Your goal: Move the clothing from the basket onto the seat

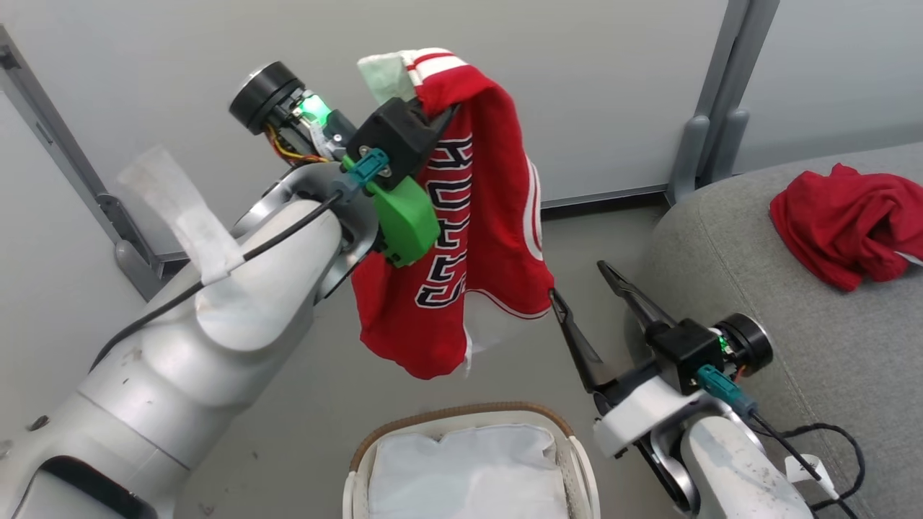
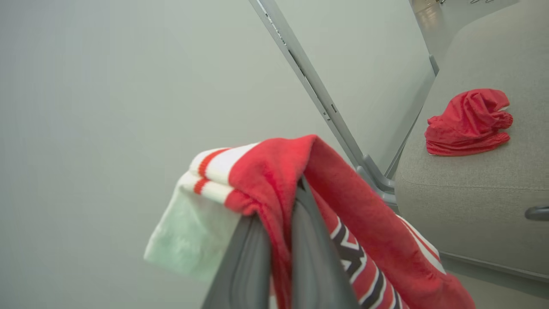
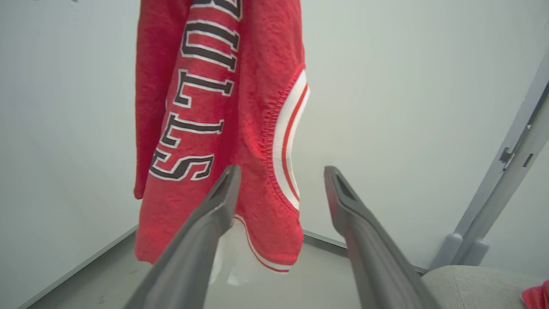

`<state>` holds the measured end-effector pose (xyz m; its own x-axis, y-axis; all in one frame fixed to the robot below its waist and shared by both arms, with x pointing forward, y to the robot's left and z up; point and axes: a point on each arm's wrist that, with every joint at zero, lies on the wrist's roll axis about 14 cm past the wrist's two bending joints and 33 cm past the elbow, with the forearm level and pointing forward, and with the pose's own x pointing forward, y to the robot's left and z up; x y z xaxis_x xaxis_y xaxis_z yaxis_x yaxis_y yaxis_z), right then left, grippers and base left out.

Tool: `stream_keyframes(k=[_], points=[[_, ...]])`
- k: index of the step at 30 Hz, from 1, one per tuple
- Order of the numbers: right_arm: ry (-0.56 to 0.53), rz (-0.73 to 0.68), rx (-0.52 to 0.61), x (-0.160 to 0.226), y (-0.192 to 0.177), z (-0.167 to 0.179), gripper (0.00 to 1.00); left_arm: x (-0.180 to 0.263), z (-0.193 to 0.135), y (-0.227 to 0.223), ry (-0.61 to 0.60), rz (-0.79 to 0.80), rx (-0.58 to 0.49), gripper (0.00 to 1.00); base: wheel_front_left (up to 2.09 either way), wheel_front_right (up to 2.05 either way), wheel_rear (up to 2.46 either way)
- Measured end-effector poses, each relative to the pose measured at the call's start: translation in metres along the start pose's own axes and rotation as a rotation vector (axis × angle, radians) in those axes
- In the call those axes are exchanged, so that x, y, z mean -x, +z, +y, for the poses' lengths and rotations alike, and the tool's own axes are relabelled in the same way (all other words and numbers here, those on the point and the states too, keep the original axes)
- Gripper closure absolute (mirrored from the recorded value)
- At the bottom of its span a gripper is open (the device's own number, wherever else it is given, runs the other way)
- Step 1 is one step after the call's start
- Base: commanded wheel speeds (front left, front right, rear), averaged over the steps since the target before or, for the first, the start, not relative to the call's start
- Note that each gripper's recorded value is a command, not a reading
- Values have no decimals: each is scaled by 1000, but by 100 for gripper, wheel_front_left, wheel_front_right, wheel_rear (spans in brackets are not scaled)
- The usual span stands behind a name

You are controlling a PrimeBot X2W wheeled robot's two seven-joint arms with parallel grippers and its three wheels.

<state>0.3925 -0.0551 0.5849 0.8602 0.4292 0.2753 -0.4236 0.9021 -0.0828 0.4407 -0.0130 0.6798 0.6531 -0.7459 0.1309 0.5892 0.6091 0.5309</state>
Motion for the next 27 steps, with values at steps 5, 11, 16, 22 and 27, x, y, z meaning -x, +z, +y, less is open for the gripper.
stream_keyframes(k=[5, 11, 16, 22, 27], points=[[101, -17, -30, -17, 6, 30, 0, -8, -8, 21, -23, -33, -14, 100, 0, 0, 0], [159, -29, -55, -34, 11, 46, 0, -11, -19, 40, -50, -63, -18, 100, 0, 0, 0], [166, -26, -72, -43, 11, 47, 0, -9, -32, 51, -79, -85, -7, 100, 0, 0, 0], [167, -32, -58, -55, 15, 45, 0, -8, -44, 72, -110, -136, 18, 100, 0, 0, 0], [166, -45, -35, -68, 22, 41, 0, -6, -44, 78, -111, -152, 33, 100, 0, 0, 0]])
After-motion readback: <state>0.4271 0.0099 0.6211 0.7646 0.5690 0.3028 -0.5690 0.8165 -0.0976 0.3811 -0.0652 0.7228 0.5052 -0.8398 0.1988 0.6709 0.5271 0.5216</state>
